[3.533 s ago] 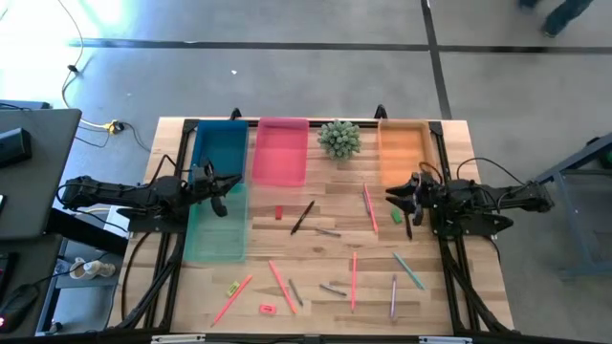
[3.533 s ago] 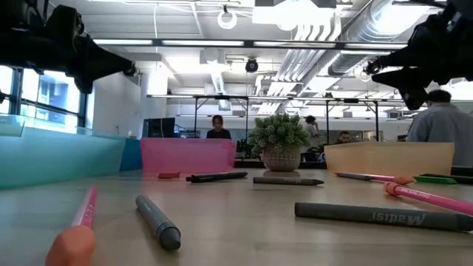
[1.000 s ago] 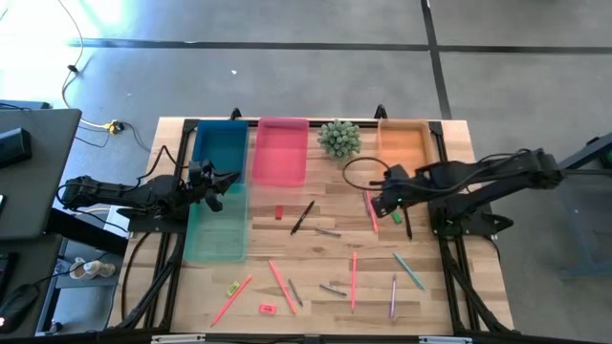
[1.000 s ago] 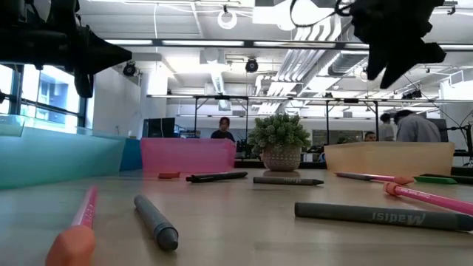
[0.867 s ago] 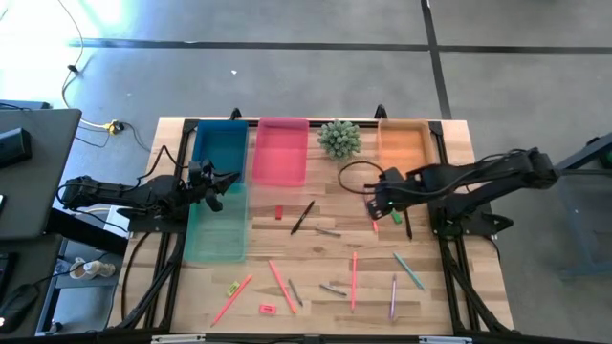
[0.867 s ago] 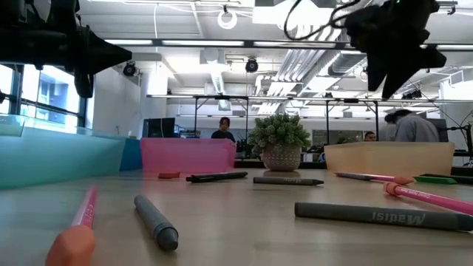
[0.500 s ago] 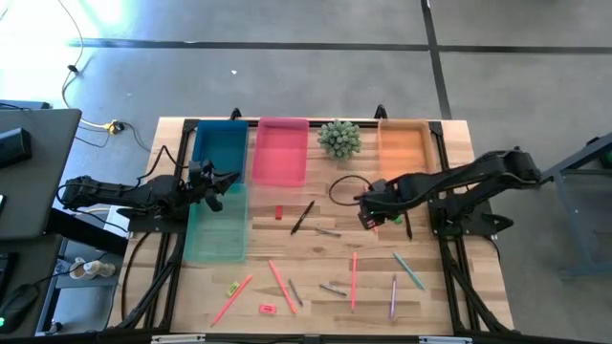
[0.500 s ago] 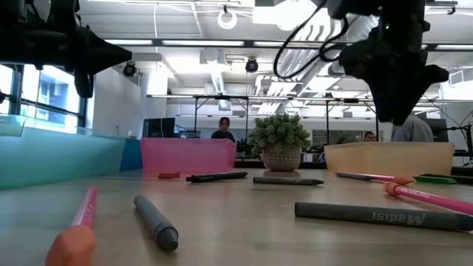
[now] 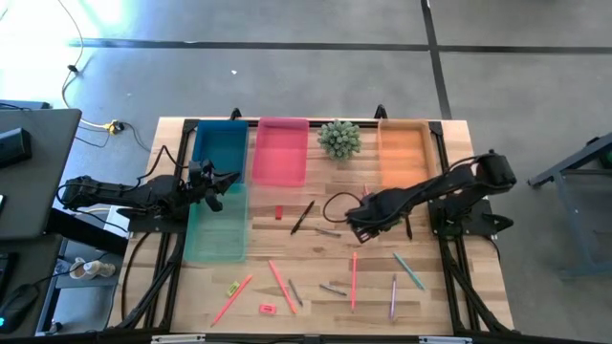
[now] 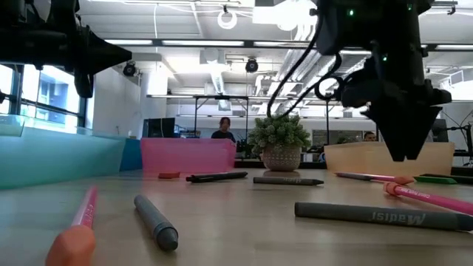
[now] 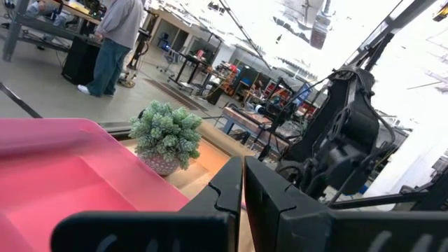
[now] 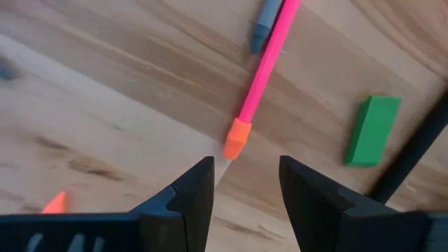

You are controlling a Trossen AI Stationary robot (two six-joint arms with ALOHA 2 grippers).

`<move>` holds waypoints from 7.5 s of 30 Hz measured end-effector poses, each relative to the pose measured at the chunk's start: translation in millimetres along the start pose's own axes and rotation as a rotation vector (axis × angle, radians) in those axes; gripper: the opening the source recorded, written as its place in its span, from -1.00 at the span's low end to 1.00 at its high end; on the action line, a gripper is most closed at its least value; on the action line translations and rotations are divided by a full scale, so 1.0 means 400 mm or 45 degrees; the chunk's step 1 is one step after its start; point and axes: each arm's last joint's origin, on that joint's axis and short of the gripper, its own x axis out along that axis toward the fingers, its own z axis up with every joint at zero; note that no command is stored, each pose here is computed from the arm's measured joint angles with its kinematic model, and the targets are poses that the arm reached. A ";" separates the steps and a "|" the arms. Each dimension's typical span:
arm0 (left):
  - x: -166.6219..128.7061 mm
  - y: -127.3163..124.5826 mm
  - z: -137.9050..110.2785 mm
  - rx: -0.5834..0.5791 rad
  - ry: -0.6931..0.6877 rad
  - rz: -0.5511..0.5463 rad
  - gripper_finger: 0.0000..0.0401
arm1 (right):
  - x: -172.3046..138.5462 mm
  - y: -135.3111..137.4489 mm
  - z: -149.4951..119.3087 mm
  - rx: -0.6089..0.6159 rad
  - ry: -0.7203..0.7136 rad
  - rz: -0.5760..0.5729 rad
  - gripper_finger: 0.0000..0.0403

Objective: Sort crayons/erasers/pens/pencils in bins
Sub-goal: Put the pink pencil into the orange bin, then put the orange eraser into the pink bin

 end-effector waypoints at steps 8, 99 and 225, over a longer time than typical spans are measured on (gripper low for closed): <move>0.000 0.000 0.000 0.000 0.000 0.000 -0.97 | 0.032 0.014 0.004 -0.023 0.013 -0.037 -0.24; 0.000 0.000 -0.001 -0.032 0.002 0.003 -0.97 | -0.303 -0.383 0.043 0.439 -1.111 0.118 -0.91; 0.351 -0.218 0.062 -0.279 1.231 0.891 -0.35 | -0.300 -0.416 0.221 -0.234 -1.079 0.203 -0.32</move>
